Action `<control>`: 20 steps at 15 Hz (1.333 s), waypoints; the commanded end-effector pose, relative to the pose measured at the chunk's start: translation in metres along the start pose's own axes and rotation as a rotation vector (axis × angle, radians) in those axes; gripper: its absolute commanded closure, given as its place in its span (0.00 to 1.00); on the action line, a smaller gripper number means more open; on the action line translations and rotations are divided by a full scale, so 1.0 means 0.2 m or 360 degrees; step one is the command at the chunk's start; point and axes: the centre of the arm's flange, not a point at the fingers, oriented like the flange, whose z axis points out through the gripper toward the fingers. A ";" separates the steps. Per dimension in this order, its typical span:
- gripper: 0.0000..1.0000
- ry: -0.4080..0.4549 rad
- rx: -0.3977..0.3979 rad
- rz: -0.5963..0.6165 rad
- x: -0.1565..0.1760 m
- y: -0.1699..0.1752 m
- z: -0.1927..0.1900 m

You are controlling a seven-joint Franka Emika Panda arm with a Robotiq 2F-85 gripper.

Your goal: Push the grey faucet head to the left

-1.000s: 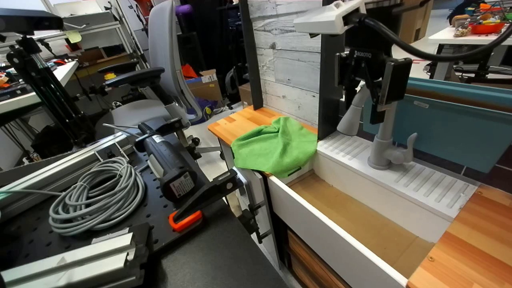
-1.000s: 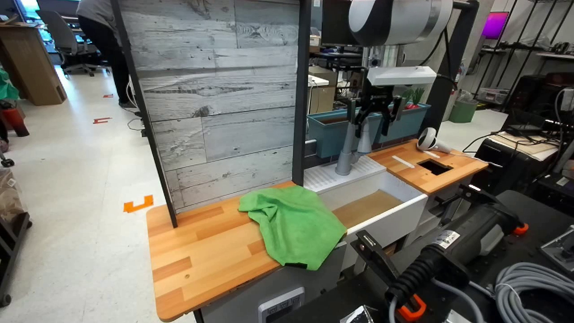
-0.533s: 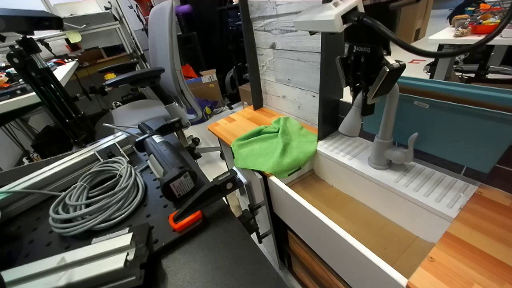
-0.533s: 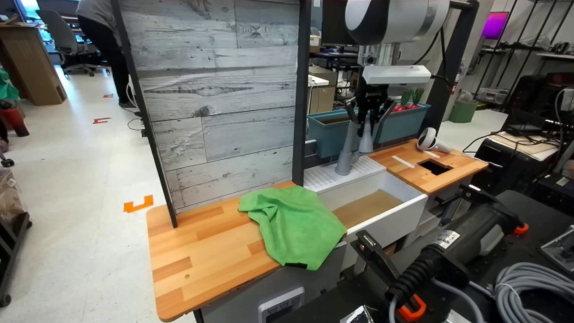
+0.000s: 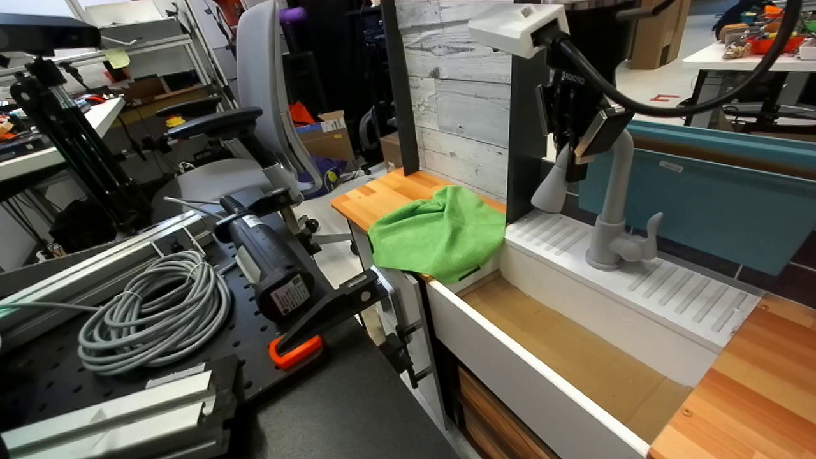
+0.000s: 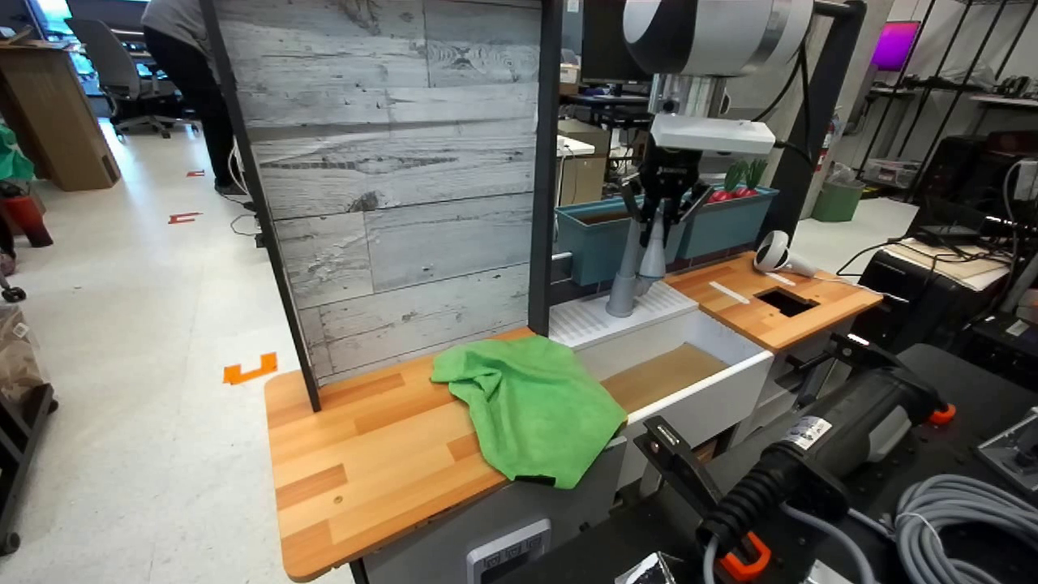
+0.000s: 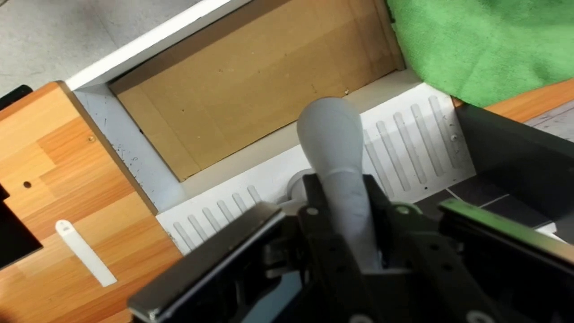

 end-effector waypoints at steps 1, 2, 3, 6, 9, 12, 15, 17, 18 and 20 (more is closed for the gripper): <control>0.94 -0.0045 0.0222 0.0142 0.00 -0.08 0.00; 0.94 -0.0042 0.0260 0.0175 0.00 -0.10 0.01; 0.94 -0.0031 0.0291 0.0198 0.00 -0.12 0.01; 0.94 0.0003 0.0353 0.0256 -0.01 -0.17 0.00; 0.94 0.0028 0.0418 0.0314 0.01 -0.23 -0.02; 0.94 0.0068 0.0509 0.0385 0.01 -0.28 -0.02; 0.94 0.0150 0.0600 0.0456 0.01 -0.30 -0.03; 0.94 0.0215 0.0648 0.0499 0.01 -0.31 -0.03; 0.94 0.0244 0.0664 0.0513 0.01 -0.31 -0.02; 0.94 0.0291 0.0677 0.0517 0.00 -0.30 -0.01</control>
